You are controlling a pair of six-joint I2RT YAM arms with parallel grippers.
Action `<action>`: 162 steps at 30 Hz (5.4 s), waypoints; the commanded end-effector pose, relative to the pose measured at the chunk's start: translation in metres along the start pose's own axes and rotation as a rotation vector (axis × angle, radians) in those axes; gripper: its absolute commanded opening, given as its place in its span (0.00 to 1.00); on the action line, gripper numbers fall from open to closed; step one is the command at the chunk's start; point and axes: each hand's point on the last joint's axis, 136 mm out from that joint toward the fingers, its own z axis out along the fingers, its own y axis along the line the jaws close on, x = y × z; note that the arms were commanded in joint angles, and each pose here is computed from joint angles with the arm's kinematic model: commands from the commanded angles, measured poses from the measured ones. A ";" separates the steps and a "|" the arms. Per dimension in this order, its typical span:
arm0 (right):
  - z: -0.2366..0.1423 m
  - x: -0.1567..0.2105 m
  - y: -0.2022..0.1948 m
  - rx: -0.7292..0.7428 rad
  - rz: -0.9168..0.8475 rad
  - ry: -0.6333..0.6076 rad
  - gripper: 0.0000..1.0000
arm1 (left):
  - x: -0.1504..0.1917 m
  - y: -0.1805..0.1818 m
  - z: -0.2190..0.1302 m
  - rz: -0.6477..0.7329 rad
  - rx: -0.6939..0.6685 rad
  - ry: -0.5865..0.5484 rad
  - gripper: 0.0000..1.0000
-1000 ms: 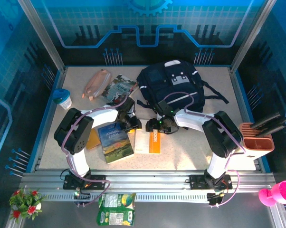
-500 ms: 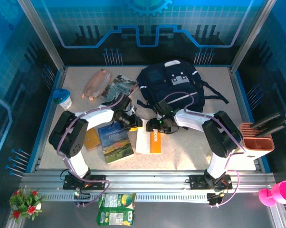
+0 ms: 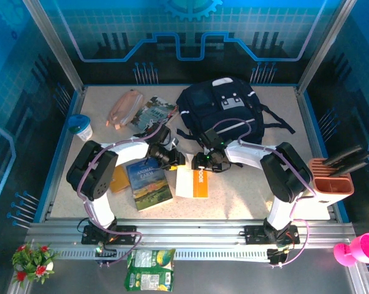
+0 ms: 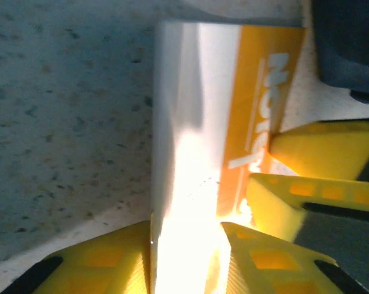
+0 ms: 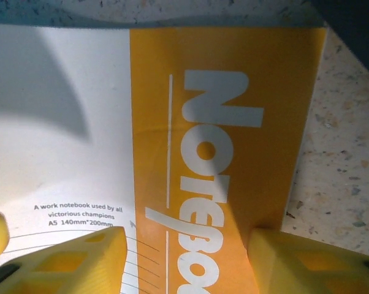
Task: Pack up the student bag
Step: Pick up the book at the center of the table, then pass the book, then open the student bag at the top-center of the table.
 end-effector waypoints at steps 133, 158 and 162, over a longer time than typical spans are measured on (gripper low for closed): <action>-0.313 -0.073 -0.176 0.031 0.481 -0.901 0.00 | -0.127 -0.171 0.109 1.066 -0.461 -0.269 0.40; -0.344 -0.040 -0.188 0.202 0.482 -0.921 0.00 | -0.170 -0.279 -0.078 0.824 -0.315 -0.836 0.00; -0.328 -0.057 -0.162 0.005 0.449 -0.892 0.00 | -0.169 -0.296 -0.099 0.800 -0.248 -0.888 0.00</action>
